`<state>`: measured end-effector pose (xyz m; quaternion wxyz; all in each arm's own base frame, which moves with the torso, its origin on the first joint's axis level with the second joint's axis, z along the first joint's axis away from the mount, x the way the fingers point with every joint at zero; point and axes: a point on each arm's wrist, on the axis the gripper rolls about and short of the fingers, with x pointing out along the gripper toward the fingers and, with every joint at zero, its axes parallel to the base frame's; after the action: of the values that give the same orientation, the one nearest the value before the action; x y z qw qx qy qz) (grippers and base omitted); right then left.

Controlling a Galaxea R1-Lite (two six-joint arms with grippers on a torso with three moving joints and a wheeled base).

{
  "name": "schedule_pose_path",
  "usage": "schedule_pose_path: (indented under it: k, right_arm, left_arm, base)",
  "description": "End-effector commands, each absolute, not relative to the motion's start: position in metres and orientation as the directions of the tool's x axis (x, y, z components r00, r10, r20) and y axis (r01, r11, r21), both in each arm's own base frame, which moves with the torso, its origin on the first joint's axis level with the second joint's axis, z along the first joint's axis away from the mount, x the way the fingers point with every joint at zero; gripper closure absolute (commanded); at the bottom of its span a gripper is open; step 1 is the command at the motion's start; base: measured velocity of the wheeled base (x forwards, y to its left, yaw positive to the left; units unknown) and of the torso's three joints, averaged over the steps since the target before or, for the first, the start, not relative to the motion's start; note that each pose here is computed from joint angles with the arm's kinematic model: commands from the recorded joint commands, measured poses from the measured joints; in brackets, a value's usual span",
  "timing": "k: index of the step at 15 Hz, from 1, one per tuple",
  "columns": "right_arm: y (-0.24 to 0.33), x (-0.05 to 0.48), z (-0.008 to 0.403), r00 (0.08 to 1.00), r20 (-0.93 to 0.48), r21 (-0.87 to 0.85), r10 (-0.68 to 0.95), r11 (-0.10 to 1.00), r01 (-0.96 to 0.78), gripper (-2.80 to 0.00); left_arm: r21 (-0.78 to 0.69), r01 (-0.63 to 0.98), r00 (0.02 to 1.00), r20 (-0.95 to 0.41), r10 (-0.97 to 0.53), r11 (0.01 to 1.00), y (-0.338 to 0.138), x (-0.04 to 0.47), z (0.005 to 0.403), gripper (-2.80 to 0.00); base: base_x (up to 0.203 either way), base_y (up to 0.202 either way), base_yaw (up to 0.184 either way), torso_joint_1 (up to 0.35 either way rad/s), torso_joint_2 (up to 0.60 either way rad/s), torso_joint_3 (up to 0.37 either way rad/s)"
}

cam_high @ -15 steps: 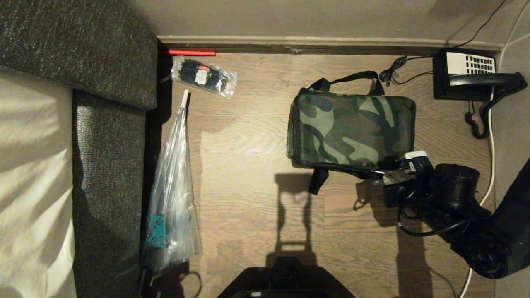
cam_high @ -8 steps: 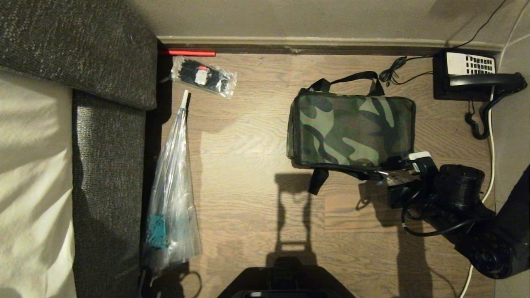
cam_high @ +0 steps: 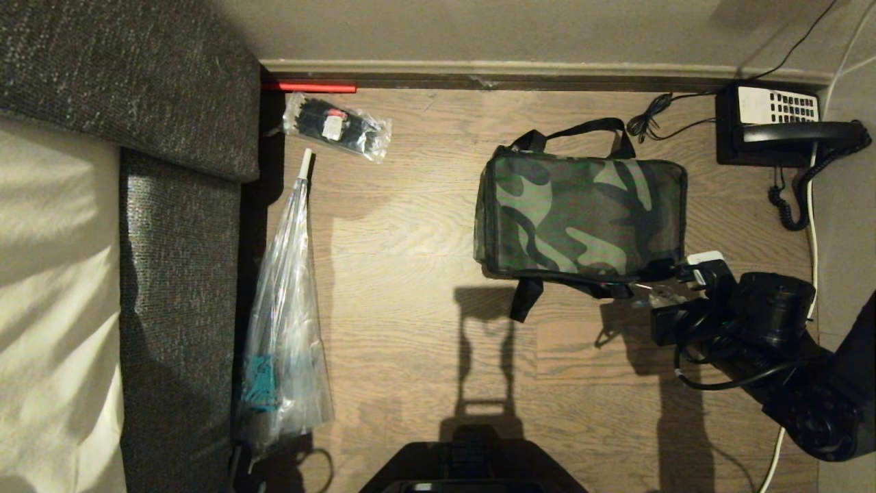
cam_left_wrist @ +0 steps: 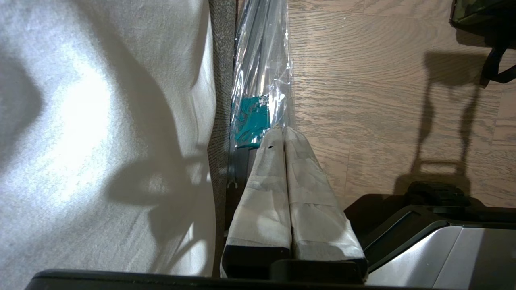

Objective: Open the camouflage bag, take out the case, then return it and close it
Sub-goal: Open the top of the storage box

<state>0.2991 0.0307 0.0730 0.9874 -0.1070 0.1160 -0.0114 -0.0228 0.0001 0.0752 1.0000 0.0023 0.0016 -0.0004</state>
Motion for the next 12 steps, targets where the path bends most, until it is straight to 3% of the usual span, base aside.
schedule_pose_path:
  k: [1, 12]
  right_arm:
    - [0.025, 0.299, 0.074, 0.974, -0.219, -0.217, -0.064, 0.976, 0.015, 0.00]
    - [0.002, 0.298, 0.076, 0.967, -0.229, -0.227, -0.111, 0.972, 0.058, 0.00]
  left_arm:
    - [0.005, 0.000, 1.000, -0.005, 0.000, 1.000, 0.000, -0.023, 0.075, 0.00]
    - [0.005, 0.000, 1.000, -0.005, 0.000, 1.000, 0.000, -0.023, 0.075, 0.00]
  base:
    - [0.000, 0.000, 0.000, 0.000, 0.00, 0.000]
    - [0.000, 0.000, 0.000, 0.000, 0.00, 0.000]
